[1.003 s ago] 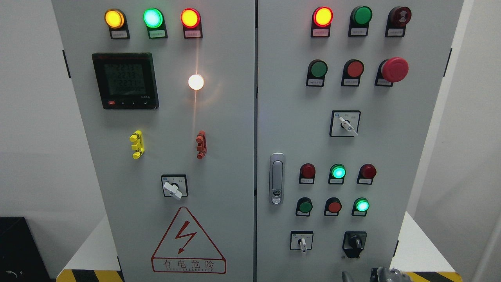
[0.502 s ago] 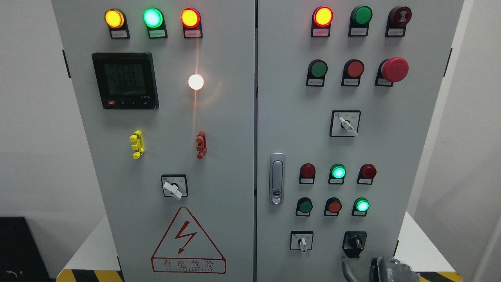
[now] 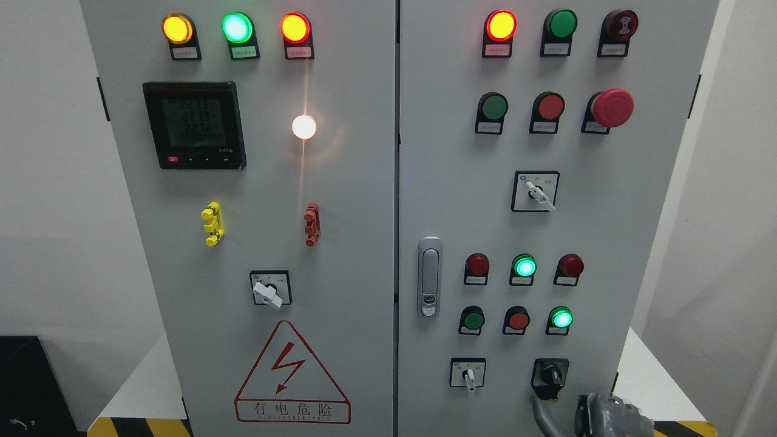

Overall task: Flip black knob to close circuit
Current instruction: 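Raise the right hand up toward the black rotary knob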

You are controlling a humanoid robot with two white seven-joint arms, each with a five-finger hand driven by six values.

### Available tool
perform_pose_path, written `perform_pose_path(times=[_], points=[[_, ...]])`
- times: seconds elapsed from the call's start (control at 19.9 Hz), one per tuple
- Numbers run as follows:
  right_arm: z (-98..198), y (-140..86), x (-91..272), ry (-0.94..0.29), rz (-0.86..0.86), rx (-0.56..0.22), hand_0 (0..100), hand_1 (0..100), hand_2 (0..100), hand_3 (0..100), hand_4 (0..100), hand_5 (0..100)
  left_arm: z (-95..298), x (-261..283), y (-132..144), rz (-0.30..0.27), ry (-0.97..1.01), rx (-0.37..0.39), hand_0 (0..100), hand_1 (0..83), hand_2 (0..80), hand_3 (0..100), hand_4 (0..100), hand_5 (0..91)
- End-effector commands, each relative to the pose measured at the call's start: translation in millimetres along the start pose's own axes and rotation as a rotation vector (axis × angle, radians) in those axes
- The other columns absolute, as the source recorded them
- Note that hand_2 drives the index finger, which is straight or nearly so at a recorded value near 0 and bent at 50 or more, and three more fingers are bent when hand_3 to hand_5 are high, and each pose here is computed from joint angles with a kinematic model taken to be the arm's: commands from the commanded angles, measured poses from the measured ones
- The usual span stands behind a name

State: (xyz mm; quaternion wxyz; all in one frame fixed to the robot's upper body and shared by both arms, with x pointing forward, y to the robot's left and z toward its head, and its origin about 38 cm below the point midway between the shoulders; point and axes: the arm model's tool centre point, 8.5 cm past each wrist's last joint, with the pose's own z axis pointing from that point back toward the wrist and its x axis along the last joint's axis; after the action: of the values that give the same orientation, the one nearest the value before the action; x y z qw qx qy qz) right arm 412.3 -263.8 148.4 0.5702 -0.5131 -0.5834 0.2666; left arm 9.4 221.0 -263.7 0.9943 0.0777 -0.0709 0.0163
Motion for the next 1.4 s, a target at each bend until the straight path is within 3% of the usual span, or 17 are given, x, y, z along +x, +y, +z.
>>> perform_pose_path(times=[0.0,1.35], points=[[-4.2,-3.3,2.6,0.004,0.000,-0.003,0,0,92,100,100,100,0.0,0.3,0.4,0.001,-0.001,0.004,12,55.6,0.0,0,0,0.0],[-14.2,-0.7,0.5,0.024,0.035,-0.002,0,2,92,100,100,100,0.0,-0.2,0.4,-0.001,0.000,0.004,12,55.6,0.0,0,0,0.0]])
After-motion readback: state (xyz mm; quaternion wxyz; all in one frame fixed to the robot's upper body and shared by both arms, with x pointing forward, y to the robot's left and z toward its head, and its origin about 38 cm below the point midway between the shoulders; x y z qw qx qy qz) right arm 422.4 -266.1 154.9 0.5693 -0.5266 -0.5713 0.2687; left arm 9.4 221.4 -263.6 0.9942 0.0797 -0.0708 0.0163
